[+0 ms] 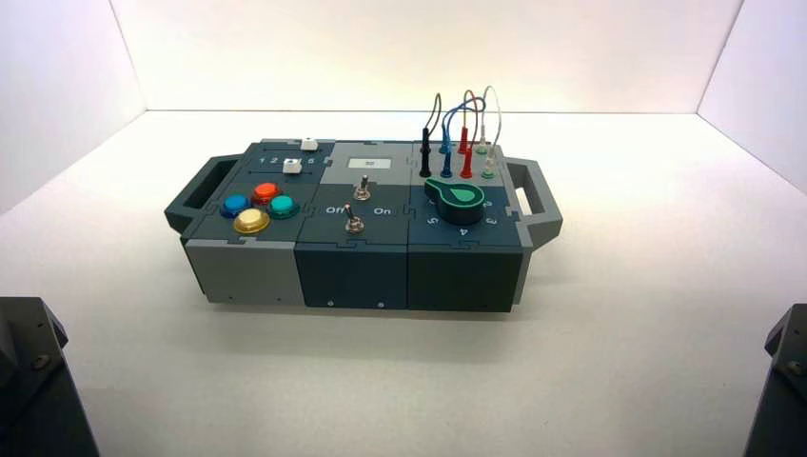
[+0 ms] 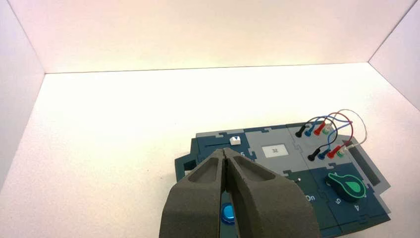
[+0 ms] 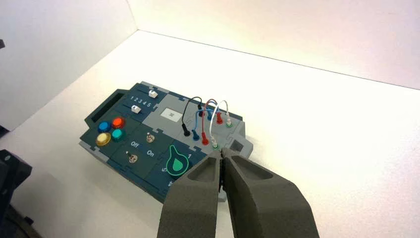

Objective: Move the top slider to position 3.

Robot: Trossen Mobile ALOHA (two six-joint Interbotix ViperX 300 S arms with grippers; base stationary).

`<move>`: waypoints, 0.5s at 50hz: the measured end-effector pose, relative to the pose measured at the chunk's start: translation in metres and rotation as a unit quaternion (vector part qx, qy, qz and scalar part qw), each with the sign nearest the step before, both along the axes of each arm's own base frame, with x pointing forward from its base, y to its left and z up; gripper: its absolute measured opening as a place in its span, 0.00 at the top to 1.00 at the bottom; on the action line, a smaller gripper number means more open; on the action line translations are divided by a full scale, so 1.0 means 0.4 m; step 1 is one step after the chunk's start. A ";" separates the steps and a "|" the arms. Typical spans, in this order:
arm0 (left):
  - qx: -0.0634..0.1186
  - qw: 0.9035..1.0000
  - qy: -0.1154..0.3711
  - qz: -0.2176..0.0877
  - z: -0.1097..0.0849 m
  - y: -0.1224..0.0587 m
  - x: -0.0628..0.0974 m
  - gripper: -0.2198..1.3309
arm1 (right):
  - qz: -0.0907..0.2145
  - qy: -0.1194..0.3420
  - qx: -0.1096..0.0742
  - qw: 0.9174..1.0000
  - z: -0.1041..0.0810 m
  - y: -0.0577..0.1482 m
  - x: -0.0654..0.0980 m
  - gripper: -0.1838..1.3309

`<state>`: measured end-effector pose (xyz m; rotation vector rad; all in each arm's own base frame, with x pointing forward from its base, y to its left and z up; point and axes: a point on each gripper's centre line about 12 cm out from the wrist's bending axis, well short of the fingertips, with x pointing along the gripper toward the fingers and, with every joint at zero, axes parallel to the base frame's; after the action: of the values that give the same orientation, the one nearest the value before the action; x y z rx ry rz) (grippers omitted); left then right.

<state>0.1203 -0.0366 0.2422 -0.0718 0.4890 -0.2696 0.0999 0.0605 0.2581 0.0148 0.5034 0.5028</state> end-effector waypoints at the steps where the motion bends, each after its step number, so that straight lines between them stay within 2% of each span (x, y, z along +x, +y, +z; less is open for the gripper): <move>1: 0.001 1.000 0.000 0.000 0.000 0.000 0.000 0.96 | 0.000 0.000 -0.001 1.000 0.000 0.000 0.000 0.97; 25: 0.000 1.000 0.000 -0.001 0.000 0.000 0.000 0.96 | 0.002 0.004 0.002 1.000 -0.001 0.002 0.000 0.97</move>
<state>0.1203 -0.0368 0.2422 -0.0715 0.4891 -0.2711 0.0998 0.0613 0.2576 0.0201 0.5098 0.5073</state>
